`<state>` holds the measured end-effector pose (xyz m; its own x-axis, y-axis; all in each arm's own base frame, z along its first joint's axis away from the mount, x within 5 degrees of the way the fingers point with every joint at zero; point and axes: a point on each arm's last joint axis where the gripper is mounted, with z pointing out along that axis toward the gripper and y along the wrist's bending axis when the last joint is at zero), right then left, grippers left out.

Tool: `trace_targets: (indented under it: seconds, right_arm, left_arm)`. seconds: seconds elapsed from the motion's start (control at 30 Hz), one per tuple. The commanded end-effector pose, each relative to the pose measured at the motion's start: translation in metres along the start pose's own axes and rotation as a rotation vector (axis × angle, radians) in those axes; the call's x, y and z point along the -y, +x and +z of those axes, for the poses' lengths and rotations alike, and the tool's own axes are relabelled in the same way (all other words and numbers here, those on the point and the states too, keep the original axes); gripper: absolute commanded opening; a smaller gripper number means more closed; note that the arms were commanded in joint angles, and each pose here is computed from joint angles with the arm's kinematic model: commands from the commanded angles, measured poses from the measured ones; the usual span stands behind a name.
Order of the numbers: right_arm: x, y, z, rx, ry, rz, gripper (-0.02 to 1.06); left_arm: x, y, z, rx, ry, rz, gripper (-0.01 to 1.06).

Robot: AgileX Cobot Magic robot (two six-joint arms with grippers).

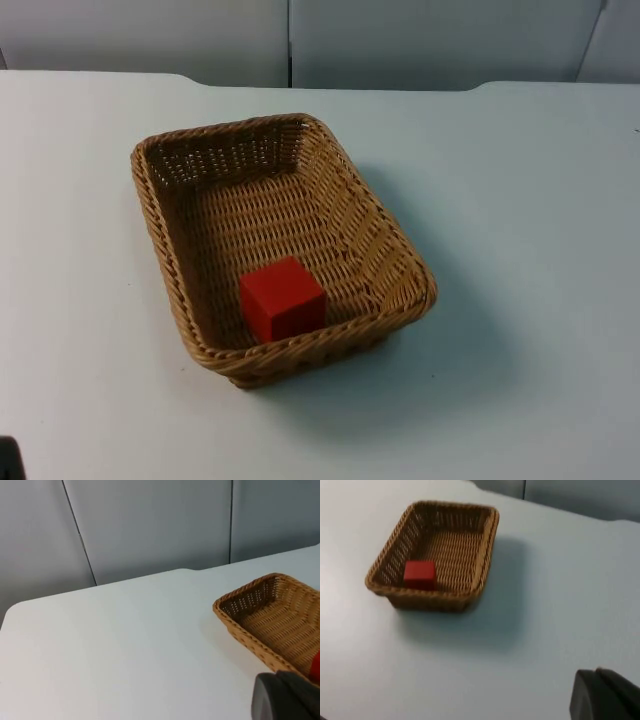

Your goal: Pick up the basket with the left hand and place the cube into the basket with the right hand.

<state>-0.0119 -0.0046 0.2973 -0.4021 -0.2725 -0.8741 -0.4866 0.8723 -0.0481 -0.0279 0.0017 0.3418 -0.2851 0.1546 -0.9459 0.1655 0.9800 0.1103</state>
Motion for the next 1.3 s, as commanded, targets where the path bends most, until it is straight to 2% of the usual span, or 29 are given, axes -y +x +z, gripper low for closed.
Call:
trace_targets:
  seconds: [0.0,0.23,0.63,0.87,1.03,1.27]
  right_arm:
    - [-0.001,0.008,0.002,-0.023,-0.008,-0.003,0.00]
    - [-0.002,0.015,0.006,-0.027,-0.009,-0.003,0.00]
    - [-0.002,0.016,0.006,-0.034,-0.008,0.001,0.00]
    - [-0.002,0.017,0.005,-0.052,-0.006,0.049,0.00]
    - [-0.002,0.017,0.005,-0.049,-0.006,0.049,0.00]
    - [-0.001,0.010,0.005,0.028,-0.002,0.047,0.00]
  left_arm:
    - [0.001,0.004,-0.004,0.006,0.005,-0.012,0.00]
    - [0.002,0.013,-0.005,0.011,0.003,-0.011,0.00]
    - [0.011,0.052,0.038,-0.160,0.074,-0.051,0.00]
    - [0.011,0.052,0.039,-0.161,0.074,-0.051,0.00]
    - [0.011,0.052,0.039,-0.161,0.074,-0.051,0.00]
    - [0.011,0.052,0.039,-0.161,0.074,-0.051,0.00]
